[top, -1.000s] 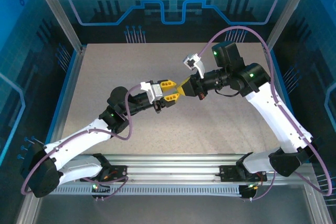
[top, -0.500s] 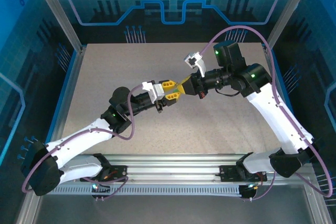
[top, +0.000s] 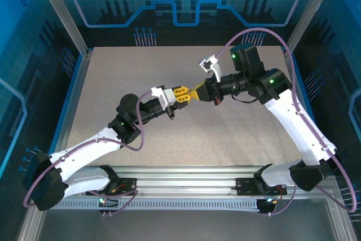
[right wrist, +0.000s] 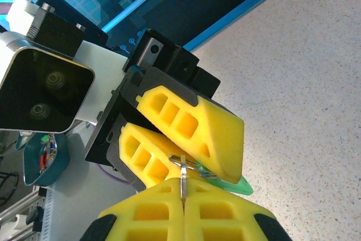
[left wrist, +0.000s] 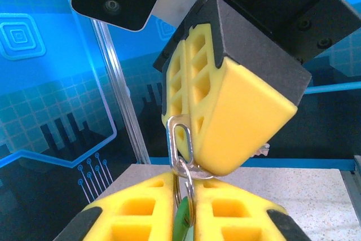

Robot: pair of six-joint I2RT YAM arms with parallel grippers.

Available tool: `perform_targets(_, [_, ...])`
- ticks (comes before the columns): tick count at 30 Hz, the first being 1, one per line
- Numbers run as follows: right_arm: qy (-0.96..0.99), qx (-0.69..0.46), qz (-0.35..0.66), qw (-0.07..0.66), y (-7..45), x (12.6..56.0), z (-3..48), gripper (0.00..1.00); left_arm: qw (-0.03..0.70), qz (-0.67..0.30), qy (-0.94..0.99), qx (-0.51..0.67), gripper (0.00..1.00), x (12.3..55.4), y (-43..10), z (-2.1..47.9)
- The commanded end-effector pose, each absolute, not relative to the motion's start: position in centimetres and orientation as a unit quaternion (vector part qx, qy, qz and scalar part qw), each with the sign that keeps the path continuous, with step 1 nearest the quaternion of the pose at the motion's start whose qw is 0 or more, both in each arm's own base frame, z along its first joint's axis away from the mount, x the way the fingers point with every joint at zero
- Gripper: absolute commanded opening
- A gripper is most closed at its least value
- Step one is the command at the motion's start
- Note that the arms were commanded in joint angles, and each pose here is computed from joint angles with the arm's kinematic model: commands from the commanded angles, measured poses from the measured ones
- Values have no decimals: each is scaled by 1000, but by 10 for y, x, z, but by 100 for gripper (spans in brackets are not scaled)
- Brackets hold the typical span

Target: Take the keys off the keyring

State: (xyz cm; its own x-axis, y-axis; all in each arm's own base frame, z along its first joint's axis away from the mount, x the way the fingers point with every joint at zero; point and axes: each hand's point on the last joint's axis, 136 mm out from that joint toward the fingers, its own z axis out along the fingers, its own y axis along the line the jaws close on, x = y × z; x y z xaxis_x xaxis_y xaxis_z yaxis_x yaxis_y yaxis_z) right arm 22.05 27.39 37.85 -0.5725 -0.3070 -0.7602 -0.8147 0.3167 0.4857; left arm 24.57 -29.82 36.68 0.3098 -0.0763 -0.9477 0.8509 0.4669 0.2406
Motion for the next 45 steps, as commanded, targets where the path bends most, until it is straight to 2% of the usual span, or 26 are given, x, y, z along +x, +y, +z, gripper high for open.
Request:
perform_targets(1, [747, -369, 470, 292, 271, 214, 392, 0, 725, -319, 471, 389, 19, 243, -293, 379])
perform_targets(4, [744, -370, 473, 292, 271, 213, 395, 0, 723, -322, 473, 388, 24, 244, -295, 378])
perform_targets(14, [742, -370, 478, 290, 271, 211, 397, 0, 725, -332, 465, 385, 30, 251, -304, 380])
perform_targets(20, [740, -370, 480, 291, 271, 211, 398, 0, 730, -331, 460, 382, 27, 252, -303, 382])
perform_targets(25, [740, -370, 483, 287, 272, 213, 396, 0, 738, -333, 451, 376, 34, 251, -302, 388])
perform_targets(28, [740, -370, 484, 286, 273, 214, 395, 0, 736, -332, 450, 381, 29, 251, -303, 388])
perform_targets(32, [740, -369, 484, 285, 273, 215, 394, 0, 737, -333, 448, 382, 31, 250, -304, 388])
perform_targets(34, [741, -367, 485, 284, 272, 216, 393, 0, 737, -333, 447, 383, 28, 250, -304, 387])
perform_targets(38, [742, -366, 486, 283, 272, 217, 392, 0, 739, -335, 443, 380, 28, 250, -303, 390])
perform_targets(40, [743, -364, 485, 283, 272, 218, 390, 0, 741, -338, 438, 381, 23, 247, -303, 392])
perform_targets(43, [744, -361, 485, 284, 271, 220, 390, 0, 740, -344, 434, 381, 22, 244, -303, 394])
perform_targets(45, [744, -361, 485, 285, 271, 220, 390, 0, 739, -344, 433, 384, 11, 243, -302, 394])
